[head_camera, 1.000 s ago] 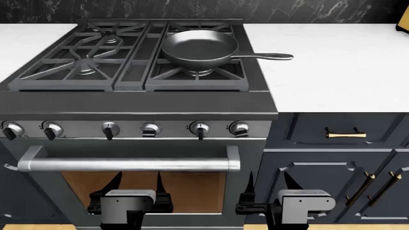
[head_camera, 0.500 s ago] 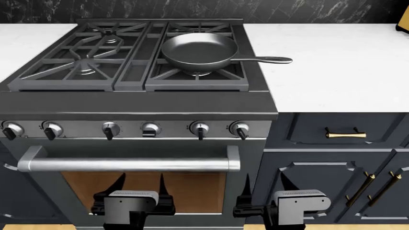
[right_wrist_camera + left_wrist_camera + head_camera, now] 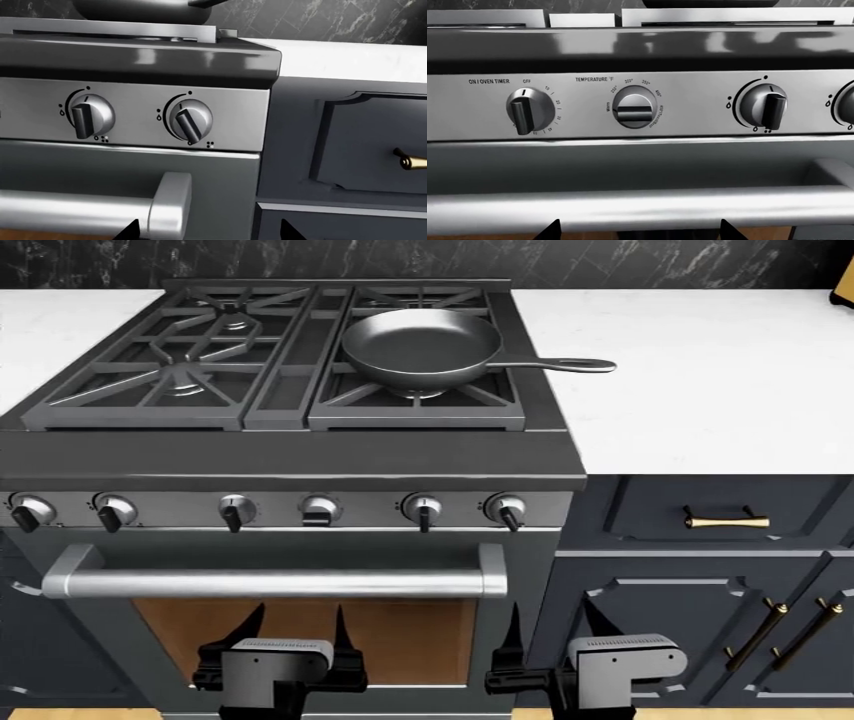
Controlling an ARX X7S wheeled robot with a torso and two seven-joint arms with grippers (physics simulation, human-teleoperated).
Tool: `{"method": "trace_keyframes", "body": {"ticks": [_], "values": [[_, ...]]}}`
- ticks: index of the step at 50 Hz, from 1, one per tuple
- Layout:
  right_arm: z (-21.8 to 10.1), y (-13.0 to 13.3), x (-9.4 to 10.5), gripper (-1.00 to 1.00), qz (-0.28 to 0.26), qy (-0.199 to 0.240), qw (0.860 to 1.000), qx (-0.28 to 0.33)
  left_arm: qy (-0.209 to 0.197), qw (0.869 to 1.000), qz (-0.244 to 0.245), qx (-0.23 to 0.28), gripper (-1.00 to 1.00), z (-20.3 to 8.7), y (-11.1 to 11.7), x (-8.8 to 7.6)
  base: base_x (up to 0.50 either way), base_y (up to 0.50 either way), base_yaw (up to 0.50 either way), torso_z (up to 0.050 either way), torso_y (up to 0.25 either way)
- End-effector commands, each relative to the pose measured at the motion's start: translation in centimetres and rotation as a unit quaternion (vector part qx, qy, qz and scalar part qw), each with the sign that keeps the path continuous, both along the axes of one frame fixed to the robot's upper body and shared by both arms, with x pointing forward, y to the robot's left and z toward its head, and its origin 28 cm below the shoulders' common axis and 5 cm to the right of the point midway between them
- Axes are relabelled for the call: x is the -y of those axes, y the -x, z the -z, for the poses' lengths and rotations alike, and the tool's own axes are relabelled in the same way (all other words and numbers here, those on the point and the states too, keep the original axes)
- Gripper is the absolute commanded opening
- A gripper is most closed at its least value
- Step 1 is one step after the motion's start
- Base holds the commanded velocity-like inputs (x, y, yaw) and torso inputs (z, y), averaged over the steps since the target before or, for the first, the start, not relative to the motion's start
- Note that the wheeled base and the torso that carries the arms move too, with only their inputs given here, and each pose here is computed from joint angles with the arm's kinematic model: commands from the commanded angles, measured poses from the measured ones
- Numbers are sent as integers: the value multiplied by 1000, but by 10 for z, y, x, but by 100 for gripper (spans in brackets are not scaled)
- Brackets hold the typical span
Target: Turn off the front right burner of the stove.
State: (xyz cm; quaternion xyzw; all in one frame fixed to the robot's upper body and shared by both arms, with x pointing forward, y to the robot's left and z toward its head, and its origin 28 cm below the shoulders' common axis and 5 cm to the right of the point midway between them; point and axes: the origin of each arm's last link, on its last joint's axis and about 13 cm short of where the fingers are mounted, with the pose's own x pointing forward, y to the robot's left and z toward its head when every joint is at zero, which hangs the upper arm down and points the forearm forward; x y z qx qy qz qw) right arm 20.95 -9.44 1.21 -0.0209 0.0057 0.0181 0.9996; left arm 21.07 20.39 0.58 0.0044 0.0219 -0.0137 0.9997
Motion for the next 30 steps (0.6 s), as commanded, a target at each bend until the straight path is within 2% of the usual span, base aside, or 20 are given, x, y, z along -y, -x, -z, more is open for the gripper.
{"method": "trace_keyframes", "body": {"ticks": [1,30], "values": [[0,-1,0,100,-1,1,1000,0,-1,1000,1,-3,100,1,-1,0,0,47,0,0,0],[-1,-2,1,100,8,-4,1000,4,-1,1000,4,-4,100,1,0,1,0,83,0,0,0]]}}
